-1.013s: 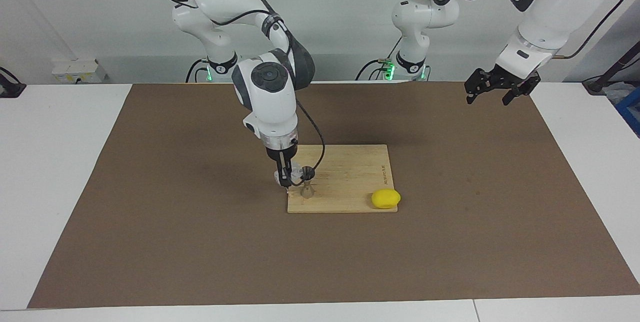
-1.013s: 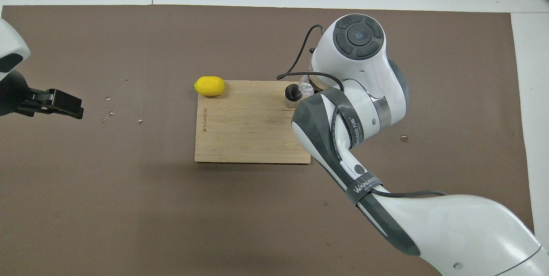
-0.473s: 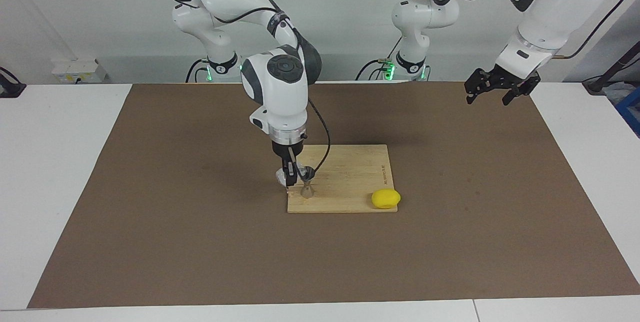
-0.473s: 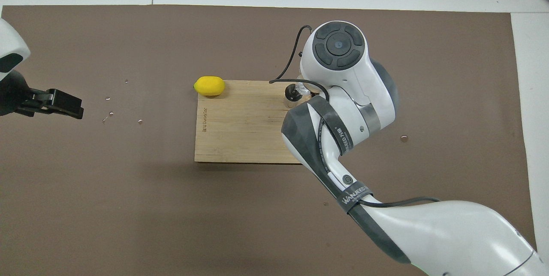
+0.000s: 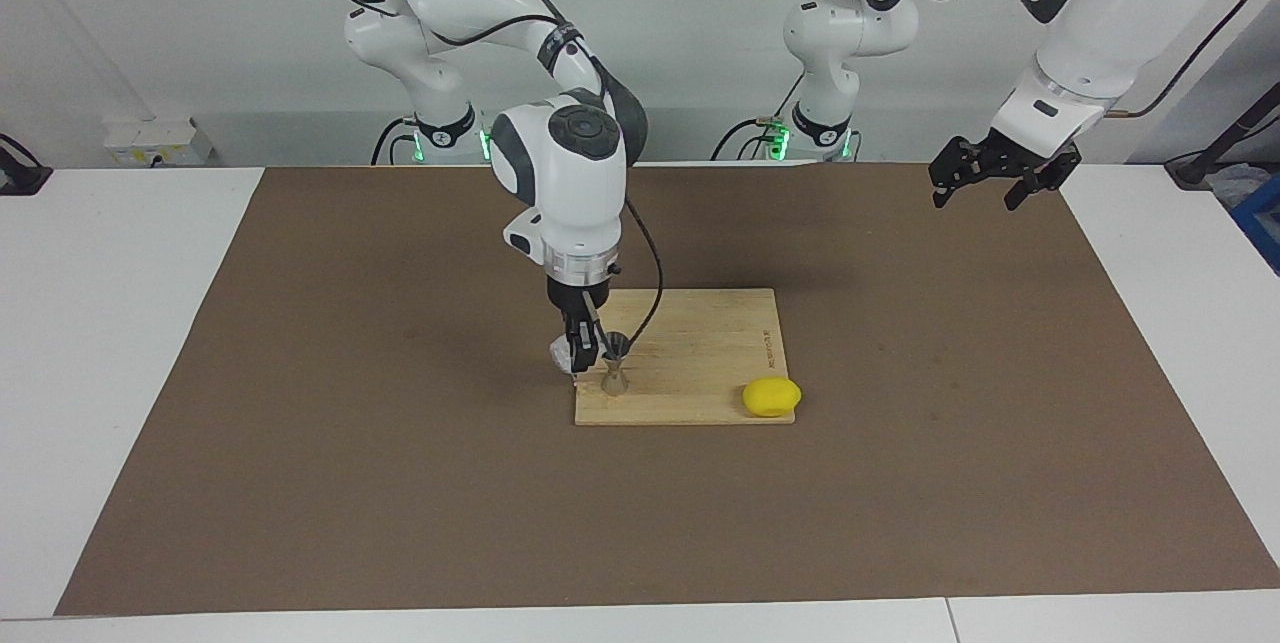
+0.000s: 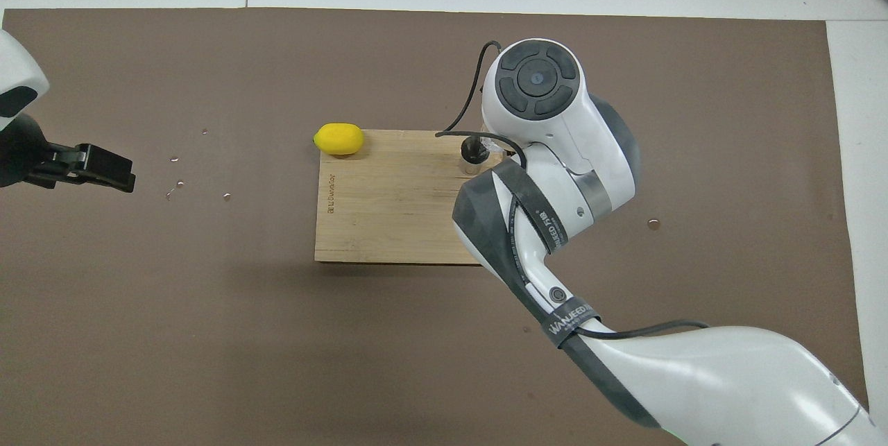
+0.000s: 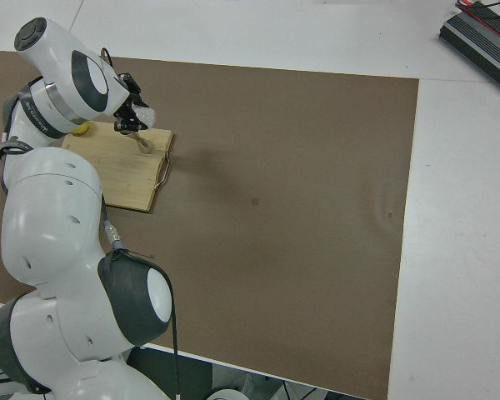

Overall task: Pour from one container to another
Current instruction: 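Hold the glass cup tilted above the metal cup to pour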

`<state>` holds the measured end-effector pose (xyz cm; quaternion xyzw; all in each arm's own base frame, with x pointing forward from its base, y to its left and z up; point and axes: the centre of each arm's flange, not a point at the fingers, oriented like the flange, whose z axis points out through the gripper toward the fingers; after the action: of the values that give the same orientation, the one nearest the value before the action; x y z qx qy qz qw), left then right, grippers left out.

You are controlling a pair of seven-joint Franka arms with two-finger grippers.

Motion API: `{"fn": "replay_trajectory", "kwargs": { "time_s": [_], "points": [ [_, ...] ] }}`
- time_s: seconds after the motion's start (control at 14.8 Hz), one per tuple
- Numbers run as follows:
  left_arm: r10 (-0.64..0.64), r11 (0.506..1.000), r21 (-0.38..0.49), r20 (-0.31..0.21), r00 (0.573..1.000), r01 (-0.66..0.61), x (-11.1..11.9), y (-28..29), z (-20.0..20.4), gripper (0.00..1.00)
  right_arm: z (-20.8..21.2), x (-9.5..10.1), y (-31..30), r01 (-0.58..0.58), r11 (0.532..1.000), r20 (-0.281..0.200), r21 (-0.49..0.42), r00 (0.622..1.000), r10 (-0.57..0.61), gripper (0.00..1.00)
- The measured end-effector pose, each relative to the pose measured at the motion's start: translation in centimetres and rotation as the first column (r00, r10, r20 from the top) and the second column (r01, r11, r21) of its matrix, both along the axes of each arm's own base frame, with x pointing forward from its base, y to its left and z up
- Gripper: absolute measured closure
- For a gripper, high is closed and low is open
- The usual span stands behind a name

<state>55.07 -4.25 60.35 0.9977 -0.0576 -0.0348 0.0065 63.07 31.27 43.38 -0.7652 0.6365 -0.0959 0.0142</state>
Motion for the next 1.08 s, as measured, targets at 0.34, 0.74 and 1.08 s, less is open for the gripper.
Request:
{"fn": "replay_trajectory", "kwargs": {
  "time_s": [0.34, 0.74, 1.08],
  "points": [
    [0.0, 1.0, 0.0, 0.0, 1.0, 0.0, 0.0, 0.0, 0.0, 0.0, 0.1, -0.29, 0.54, -0.015, 1.0, 0.002, -0.013, 1.0, 0.015, 0.49],
    [0.0, 1.0, 0.0, 0.0, 1.0, 0.0, 0.0, 0.0, 0.0, 0.0, 0.16, -0.31, 0.47, -0.015, 1.0, -0.001, -0.021, 1.0, 0.014, 0.49],
    [0.0, 1.0, 0.0, 0.0, 1.0, 0.0, 0.0, 0.0, 0.0, 0.0, 0.56, -0.3, 0.66, -0.014, 1.0, 0.002, -0.01, 1.0, 0.014, 0.49]
  ]
}}
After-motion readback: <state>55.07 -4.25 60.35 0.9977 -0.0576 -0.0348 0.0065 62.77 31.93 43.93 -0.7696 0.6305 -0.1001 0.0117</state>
